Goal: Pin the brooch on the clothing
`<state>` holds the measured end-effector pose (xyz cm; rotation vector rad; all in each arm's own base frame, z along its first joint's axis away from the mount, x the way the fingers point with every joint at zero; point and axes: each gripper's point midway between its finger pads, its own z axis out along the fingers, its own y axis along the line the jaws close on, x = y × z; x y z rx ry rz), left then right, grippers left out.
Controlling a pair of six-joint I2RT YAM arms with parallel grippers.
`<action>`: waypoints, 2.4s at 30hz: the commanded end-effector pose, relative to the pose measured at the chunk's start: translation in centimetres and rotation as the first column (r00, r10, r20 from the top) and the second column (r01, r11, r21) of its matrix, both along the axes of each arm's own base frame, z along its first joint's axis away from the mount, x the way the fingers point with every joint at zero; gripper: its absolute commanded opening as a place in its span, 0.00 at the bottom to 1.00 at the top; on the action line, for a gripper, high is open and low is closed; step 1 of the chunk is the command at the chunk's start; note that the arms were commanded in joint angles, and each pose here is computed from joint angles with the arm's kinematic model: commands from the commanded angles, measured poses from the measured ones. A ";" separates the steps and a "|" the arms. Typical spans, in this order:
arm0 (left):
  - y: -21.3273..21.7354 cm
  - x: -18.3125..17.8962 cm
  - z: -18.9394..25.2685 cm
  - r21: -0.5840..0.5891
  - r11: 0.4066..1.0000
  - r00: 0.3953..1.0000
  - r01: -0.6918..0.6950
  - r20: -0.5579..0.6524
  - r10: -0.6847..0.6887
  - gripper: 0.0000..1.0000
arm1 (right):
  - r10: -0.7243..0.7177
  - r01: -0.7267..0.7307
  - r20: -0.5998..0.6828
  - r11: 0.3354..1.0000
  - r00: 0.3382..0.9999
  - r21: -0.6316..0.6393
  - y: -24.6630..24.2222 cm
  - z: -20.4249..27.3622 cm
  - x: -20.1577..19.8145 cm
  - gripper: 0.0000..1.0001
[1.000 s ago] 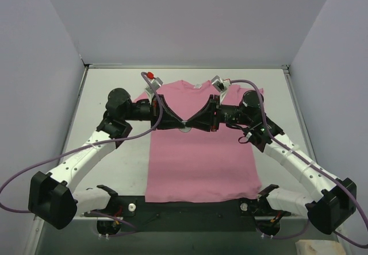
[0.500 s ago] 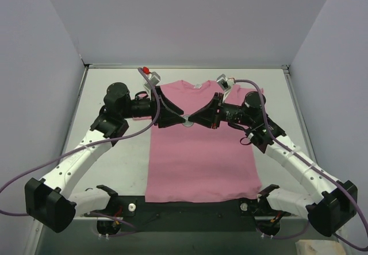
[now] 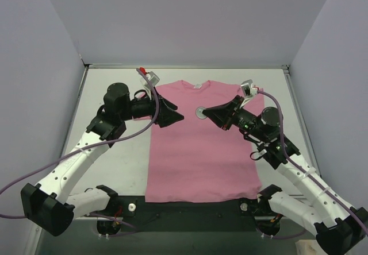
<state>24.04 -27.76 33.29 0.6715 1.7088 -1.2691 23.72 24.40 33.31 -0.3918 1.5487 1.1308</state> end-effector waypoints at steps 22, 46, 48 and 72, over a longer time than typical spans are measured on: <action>-4.7 -1.0 0.3 0.009 0.985 0.984 0.175 0.025 -0.175 0.14 | 0.213 -0.217 0.070 0.974 0.975 0.065 3.0 3.1 -1.0 0.00; -3.9 -1.5 0.3 0.012 0.988 0.987 0.152 0.059 -0.152 0.00 | 0.265 -0.269 0.053 0.958 0.963 0.096 3.5 3.1 -1.4 0.58; -3.8 -1.5 0.2 0.013 0.989 0.987 0.146 0.060 -0.147 0.00 | 0.264 -0.268 0.053 0.959 0.963 0.094 3.5 3.1 -1.4 0.58; -3.4 -2.6 1.9 -0.034 0.987 0.980 0.159 0.125 -0.154 0.00 | 0.271 -0.271 0.011 0.959 0.962 0.082 3.6 1.8 -1.1 0.33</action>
